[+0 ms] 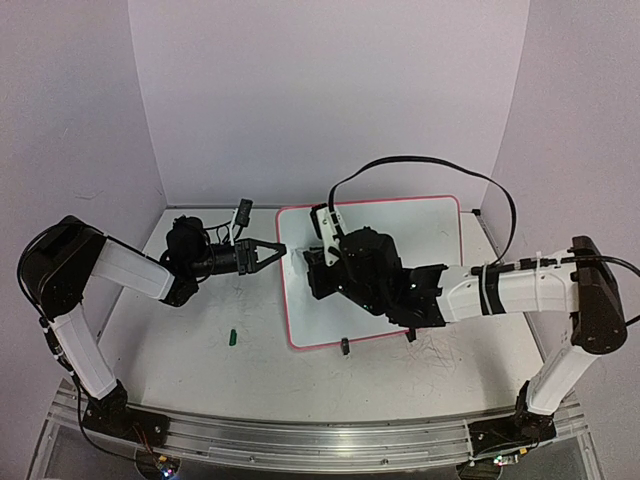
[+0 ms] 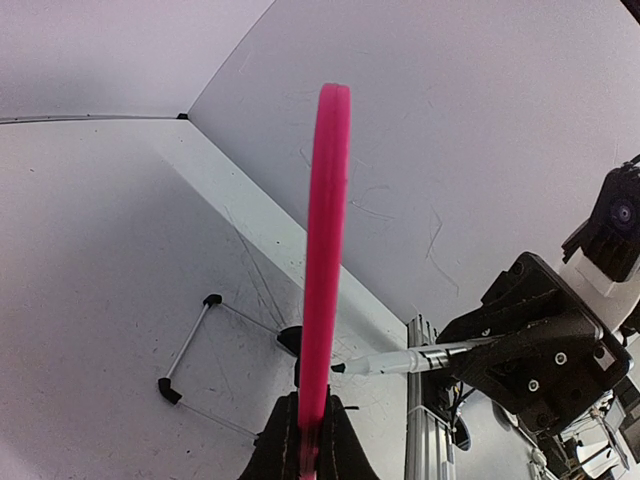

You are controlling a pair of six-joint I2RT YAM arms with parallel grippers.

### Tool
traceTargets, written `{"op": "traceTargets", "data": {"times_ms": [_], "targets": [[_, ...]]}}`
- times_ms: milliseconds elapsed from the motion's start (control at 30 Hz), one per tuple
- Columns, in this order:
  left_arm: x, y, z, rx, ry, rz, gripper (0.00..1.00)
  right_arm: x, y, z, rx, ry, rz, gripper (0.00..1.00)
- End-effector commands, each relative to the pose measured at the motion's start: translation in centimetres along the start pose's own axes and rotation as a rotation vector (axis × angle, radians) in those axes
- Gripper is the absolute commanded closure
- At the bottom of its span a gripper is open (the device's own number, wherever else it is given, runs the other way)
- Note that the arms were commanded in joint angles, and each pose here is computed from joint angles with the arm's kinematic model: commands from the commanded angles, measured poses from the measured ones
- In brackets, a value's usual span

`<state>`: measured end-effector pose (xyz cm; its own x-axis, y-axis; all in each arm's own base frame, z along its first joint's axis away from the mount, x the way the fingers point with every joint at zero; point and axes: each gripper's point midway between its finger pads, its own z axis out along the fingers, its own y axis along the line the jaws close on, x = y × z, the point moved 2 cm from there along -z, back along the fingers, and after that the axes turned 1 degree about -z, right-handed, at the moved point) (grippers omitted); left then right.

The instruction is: Write a sentence on the whiteboard

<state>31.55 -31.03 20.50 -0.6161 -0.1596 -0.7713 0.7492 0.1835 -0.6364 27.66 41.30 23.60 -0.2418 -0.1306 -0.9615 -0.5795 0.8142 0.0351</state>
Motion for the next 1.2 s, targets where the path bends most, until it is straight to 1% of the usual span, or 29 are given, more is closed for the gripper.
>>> {"op": "traceTargets", "data": {"times_ms": [0,633,967,1167], "targets": [[-1.4,-1.8,-0.2,0.047,-0.013,0.017,1.0,-2.1,0.6,0.3,-0.011,-0.057,0.014,1.0],[-1.4,-1.9,-0.1,0.052,-0.012,0.017,1.0,-1.7,0.9,0.8,-0.024,-0.047,0.001,1.0],[-1.5,-2.1,-0.2,0.056,-0.012,0.018,1.0,-1.3,0.3,1.1,0.024,-0.039,-0.002,1.0],[-1.6,-2.1,-0.1,0.056,-0.012,0.019,1.0,-0.8,0.3,1.1,0.024,-0.017,-0.007,1.0]]}}
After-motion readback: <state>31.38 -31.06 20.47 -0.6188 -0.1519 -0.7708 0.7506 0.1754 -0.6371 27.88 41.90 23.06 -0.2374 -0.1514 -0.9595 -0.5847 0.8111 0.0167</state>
